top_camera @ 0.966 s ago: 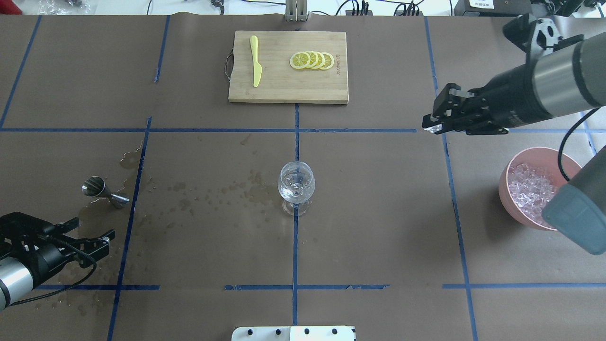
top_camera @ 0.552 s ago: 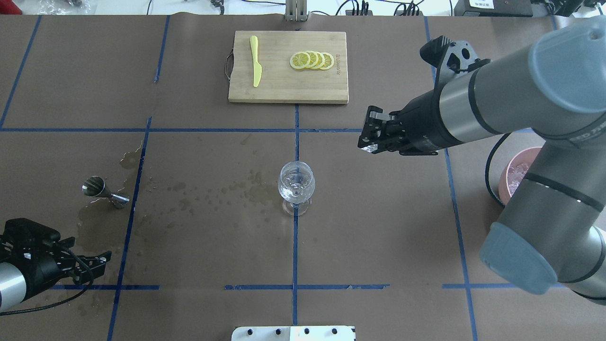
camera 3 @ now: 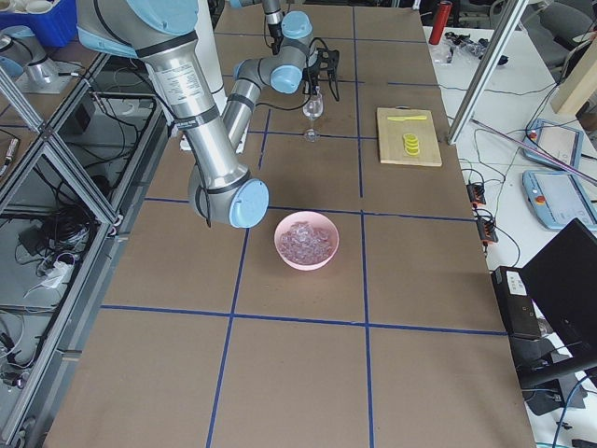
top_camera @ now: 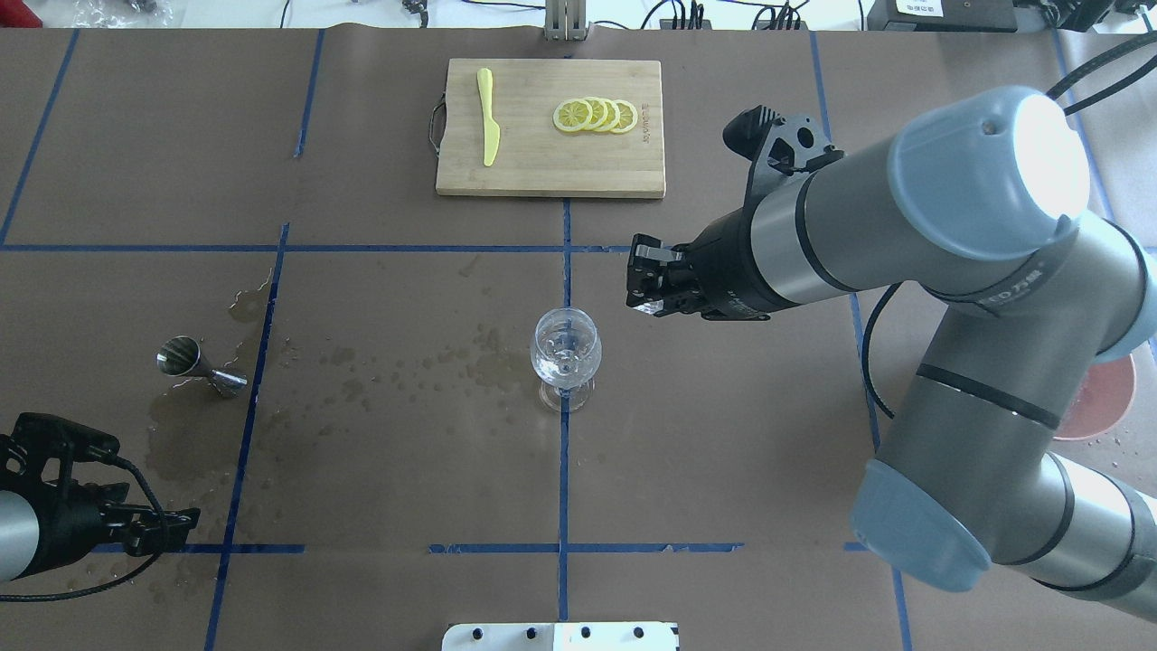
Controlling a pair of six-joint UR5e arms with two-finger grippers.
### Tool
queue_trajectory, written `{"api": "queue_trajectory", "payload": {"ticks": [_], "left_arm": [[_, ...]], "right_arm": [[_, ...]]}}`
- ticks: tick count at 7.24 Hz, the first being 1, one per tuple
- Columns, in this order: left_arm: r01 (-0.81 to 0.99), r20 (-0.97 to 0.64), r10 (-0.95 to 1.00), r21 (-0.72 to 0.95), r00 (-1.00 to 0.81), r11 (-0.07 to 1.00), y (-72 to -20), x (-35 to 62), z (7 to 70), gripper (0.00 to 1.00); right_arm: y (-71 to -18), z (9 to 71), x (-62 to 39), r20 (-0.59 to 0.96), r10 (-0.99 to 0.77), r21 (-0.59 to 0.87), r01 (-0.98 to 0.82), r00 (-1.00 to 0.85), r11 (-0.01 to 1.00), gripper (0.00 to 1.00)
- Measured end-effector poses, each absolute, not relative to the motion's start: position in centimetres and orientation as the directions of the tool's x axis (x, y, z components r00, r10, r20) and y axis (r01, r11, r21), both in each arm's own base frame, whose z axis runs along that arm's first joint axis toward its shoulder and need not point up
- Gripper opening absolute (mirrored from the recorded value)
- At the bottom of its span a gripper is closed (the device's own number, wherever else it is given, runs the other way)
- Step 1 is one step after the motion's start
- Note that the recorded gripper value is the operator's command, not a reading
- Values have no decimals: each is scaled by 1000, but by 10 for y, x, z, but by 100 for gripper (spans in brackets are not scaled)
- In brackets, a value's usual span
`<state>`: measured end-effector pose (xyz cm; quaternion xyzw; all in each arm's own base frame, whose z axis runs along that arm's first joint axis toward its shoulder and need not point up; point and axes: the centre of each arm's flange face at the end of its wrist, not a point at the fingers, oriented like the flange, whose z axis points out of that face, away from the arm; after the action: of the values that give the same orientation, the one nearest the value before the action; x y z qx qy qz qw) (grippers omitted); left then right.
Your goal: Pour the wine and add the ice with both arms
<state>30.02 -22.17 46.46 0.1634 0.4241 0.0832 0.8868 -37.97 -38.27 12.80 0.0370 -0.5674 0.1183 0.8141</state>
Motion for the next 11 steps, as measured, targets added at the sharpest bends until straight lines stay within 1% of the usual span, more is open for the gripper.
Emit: {"api": "queue_trajectory", "payload": {"ticks": [3,6,7,8,10,11], "left_arm": [[-53,-748,238,263,620,963,-230,284,418,100],[-61,-747,227,242,624,968,-232,280,396,100],[-78,-745,217,217,631,973,-235,282,388,100],[-83,-747,201,193,634,978,-240,282,379,100],[-97,-758,185,160,625,982,-246,282,363,100],[-99,-762,184,157,621,983,-250,281,357,100]], "right_arm": [[-391,114,-415,929,146,-67,-233,339,970,0],[-384,109,-447,924,135,-52,-232,357,971,0],[-381,109,-451,923,134,-51,-230,360,972,9],[-380,109,-453,923,133,-51,-228,362,972,27],[-379,110,-457,921,133,-51,-225,366,973,75],[-378,110,-459,920,134,-52,-223,368,974,95]]}}
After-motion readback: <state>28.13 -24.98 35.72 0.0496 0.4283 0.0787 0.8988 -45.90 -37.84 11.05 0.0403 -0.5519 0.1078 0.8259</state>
